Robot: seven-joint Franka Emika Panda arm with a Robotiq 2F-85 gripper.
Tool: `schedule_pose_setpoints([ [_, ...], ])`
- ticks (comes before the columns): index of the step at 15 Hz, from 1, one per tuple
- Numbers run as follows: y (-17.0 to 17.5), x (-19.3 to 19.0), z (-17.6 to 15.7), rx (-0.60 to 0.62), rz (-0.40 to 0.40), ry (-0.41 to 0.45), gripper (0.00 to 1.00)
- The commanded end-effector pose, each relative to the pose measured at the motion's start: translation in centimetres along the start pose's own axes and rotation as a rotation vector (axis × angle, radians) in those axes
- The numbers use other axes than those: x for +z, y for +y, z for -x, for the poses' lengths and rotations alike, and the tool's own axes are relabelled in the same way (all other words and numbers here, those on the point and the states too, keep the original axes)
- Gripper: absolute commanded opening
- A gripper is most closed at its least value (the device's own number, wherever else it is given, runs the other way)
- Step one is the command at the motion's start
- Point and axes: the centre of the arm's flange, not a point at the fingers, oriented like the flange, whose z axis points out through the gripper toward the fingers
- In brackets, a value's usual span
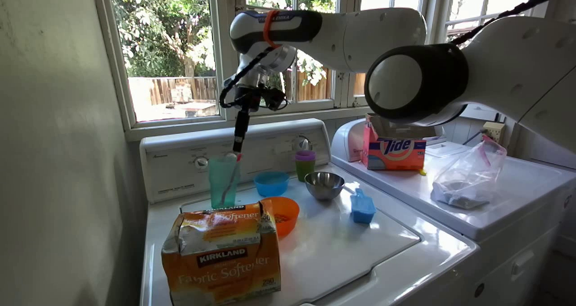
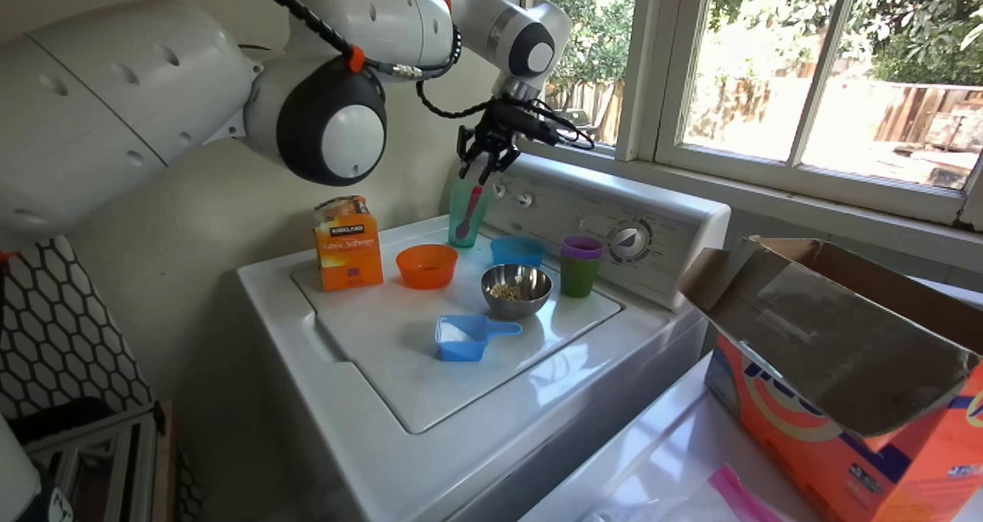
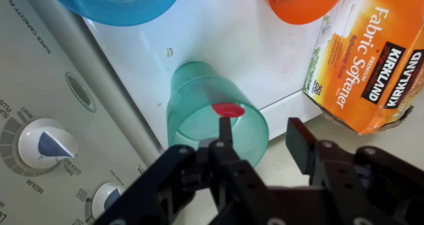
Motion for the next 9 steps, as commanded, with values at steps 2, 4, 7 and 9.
schedule_pose_setpoints([
  [2,2.7,-4.4,-4.2,-0.026,0.035,-0.033,0.88],
  [4,0.8,-5.6,-4.1,-0.037,0.062,-0.013,1.0],
  [7,-1.4,-7.7,-3.1,0.036,0.053,0.03,1.0],
  [9,-3.3,-5.8,-1.4,0.002,0.072,0.031,1.0],
])
